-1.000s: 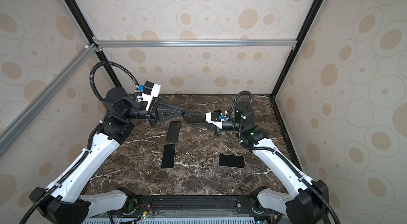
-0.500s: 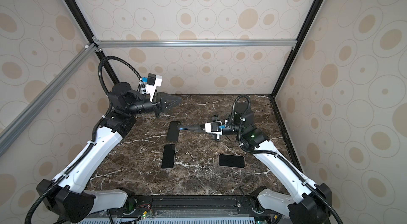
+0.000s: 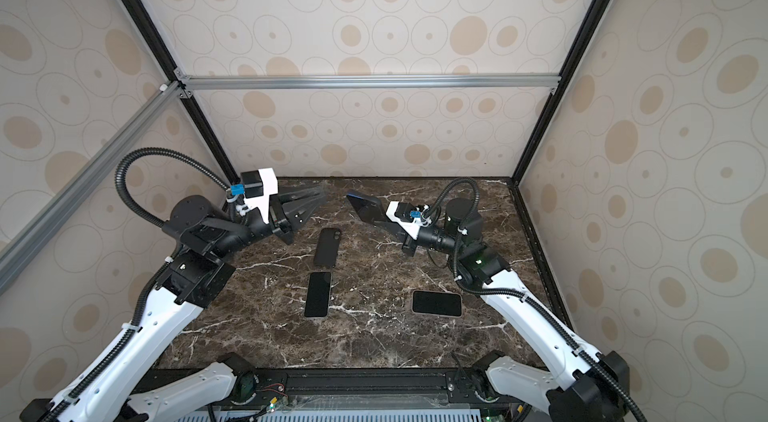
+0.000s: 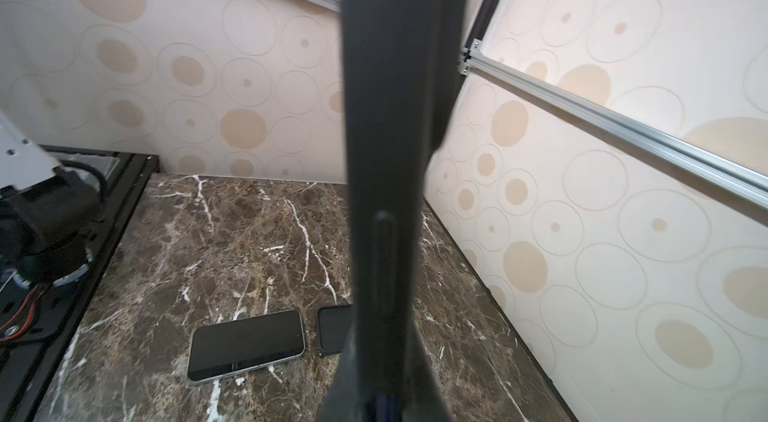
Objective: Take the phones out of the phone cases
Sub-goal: 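Close the left gripper on the black phone's edge while the right gripper holds it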
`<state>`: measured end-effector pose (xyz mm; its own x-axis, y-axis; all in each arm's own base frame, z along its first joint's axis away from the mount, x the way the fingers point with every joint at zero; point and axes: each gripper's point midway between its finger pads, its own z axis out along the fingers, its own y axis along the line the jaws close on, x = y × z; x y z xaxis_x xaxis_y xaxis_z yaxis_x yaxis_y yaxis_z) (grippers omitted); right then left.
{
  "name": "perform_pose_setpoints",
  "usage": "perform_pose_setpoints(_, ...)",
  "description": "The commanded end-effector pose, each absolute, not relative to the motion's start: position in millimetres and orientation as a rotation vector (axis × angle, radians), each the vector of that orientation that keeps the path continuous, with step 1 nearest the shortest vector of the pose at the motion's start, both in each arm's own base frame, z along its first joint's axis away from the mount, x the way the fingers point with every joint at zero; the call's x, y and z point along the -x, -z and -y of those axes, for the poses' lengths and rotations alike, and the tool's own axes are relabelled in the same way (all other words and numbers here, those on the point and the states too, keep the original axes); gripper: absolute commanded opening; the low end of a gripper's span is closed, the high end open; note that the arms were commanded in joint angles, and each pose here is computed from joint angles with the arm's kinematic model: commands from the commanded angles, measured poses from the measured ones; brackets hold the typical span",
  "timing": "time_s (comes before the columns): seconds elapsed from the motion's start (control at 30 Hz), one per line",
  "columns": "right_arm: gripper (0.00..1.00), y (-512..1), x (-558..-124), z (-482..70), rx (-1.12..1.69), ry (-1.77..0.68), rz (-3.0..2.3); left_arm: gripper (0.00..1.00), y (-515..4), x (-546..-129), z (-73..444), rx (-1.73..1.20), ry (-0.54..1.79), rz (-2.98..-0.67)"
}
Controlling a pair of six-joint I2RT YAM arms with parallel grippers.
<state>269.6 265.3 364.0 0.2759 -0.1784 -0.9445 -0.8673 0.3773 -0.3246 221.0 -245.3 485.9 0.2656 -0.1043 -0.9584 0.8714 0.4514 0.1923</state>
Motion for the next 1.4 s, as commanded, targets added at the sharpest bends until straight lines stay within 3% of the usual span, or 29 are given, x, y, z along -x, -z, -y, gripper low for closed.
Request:
perform_pose_setpoints(0.0,0.00,-395,-273,-258,0.984,-0.613,-1.169,0.18,-483,-227,251,-0.873,0.593,-1.040)
perform_pose_setpoints(0.43,0.00,-392,-256,-265,1.081,-0.647,-1.100,0.10,-487,-231,270,-0.856,0.528,-0.973)
perform_pose_setpoints(1.37,0.00,-393,-249,-270,1.112,-0.672,-1.082,0.16,-482,-236,276,-0.863,0.490,-0.992)
